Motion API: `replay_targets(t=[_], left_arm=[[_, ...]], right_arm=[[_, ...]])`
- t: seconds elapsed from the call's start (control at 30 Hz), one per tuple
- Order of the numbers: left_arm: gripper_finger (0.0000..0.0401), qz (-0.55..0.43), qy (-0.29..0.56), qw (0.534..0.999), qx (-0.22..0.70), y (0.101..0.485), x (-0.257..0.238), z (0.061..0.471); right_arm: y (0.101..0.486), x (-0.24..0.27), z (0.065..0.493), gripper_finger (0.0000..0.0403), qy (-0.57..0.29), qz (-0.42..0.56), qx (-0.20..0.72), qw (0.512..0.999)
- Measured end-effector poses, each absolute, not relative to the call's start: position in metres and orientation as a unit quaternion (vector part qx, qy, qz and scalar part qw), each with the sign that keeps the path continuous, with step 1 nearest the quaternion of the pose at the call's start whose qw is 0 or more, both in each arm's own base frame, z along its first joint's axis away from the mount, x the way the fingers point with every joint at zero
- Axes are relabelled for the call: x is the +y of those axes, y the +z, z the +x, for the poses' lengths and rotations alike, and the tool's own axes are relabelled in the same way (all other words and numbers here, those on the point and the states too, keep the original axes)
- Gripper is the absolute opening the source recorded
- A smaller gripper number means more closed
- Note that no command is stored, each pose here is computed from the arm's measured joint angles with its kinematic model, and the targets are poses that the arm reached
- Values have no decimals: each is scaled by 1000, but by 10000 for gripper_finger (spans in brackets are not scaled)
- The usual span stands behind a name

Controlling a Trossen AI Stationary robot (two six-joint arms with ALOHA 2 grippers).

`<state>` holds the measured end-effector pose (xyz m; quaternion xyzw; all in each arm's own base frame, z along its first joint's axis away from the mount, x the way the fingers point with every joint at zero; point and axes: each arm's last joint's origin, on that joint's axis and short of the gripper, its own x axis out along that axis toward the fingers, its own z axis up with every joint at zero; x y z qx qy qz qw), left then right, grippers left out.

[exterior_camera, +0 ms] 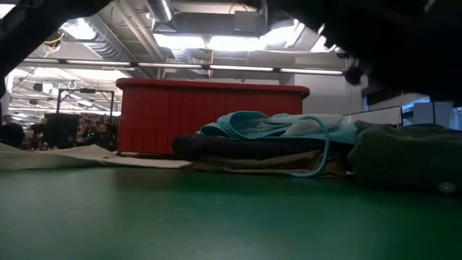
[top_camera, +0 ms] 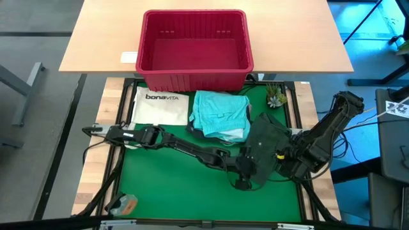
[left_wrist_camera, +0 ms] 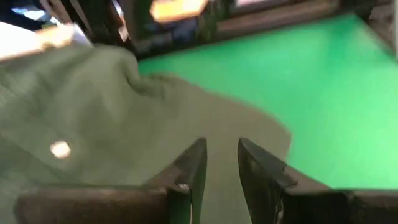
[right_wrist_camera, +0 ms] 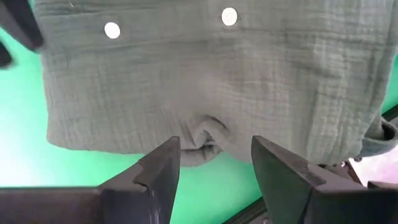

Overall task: Fold Laundry from Bin
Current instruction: Fold the green polo shirt from the red laundry bin

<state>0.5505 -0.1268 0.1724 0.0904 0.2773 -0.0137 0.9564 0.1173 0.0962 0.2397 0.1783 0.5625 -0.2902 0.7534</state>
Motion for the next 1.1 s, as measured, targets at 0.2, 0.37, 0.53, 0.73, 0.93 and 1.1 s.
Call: replay_targets(t=[0.2,0.37,0.53,0.73,0.93,1.1], left_arm=[[70,95,-18,938,332,136,-125,550],[55,77,-46,918,386,125,-130,542],[42,89,-58,897,430,129,-141,530],[33,101,-79,859,495,136,-159,509],[31,117,-95,832,534,147,-175,490],[30,129,-106,807,566,150,-192,473]], right_arm=[[240,96,118,198,-293,174,549,763],[240,97,119,198,-290,178,546,766],[241,101,125,198,-266,185,526,786],[244,110,137,198,-206,195,492,823],[246,129,159,198,-115,157,429,882],[239,146,178,198,-60,110,401,907]])
